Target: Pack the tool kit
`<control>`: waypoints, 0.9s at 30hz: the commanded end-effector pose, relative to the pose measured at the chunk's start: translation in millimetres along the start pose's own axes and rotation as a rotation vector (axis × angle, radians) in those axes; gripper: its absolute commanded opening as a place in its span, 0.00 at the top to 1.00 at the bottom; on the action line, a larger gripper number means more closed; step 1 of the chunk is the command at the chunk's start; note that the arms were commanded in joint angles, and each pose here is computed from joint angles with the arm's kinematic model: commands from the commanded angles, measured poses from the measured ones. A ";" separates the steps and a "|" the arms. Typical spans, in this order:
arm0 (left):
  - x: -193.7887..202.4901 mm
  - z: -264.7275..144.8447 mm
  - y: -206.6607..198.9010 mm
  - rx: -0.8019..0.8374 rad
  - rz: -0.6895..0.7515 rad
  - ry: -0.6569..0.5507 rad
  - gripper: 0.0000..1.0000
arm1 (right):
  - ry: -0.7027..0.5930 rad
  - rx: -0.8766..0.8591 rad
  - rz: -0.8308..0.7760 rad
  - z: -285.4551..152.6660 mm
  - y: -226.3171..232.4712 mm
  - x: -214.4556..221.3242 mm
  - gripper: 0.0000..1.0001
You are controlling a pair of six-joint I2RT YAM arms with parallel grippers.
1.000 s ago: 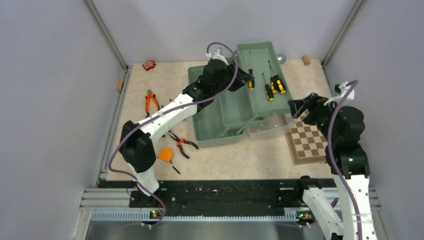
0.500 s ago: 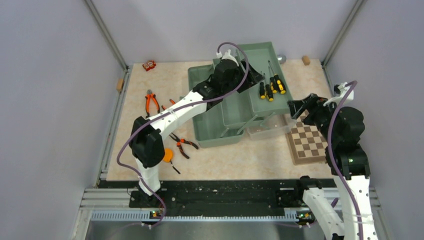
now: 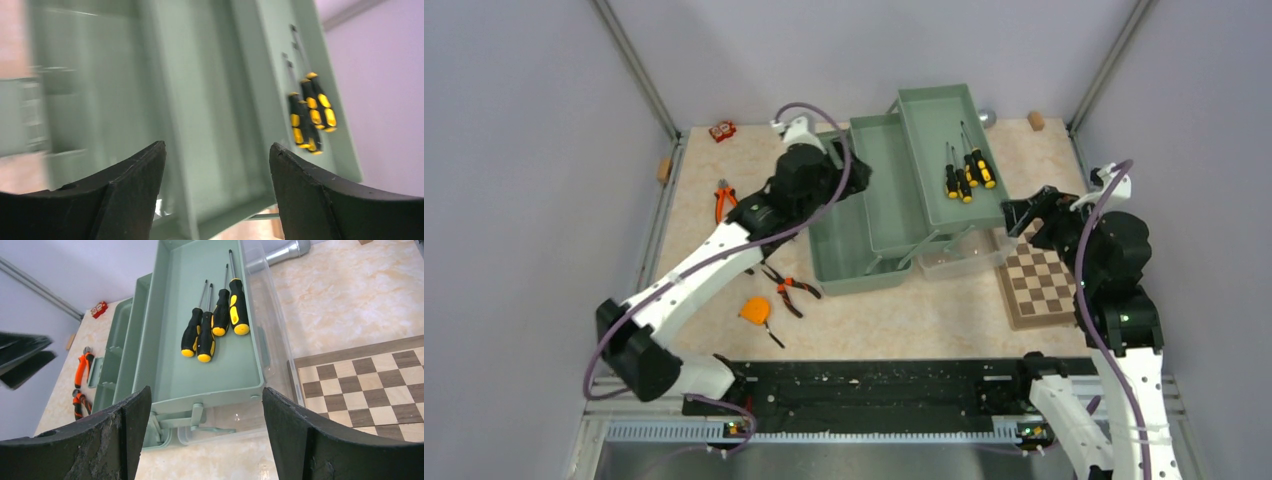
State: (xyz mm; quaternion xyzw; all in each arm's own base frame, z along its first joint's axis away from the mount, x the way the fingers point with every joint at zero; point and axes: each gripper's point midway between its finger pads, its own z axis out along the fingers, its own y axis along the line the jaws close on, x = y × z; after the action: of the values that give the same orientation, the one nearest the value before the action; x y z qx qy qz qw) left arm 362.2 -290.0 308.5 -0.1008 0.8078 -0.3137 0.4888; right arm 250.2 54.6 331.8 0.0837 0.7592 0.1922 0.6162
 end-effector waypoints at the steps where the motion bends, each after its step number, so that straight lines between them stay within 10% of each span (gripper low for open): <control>1: -22.4 -48.0 79.5 -0.205 0.024 -0.089 0.19 | -0.018 0.014 -0.030 4.6 -2.5 -5.8 0.19; 12: 32.1 -134.9 246.3 -0.644 0.034 -0.050 0.14 | -0.005 0.032 -0.041 14.5 -7.4 -3.8 0.19; 27: 126.3 -139.0 316.8 -0.856 0.011 0.261 0.16 | 0.023 0.006 -0.021 26.2 -3.9 1.4 0.19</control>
State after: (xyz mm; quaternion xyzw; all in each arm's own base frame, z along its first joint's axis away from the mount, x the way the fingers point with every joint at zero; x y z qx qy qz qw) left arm 235.5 -47.3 83.1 -0.2189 0.9196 0.0409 0.3237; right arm 273.4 52.6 313.1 0.0842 0.7824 0.1740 0.5921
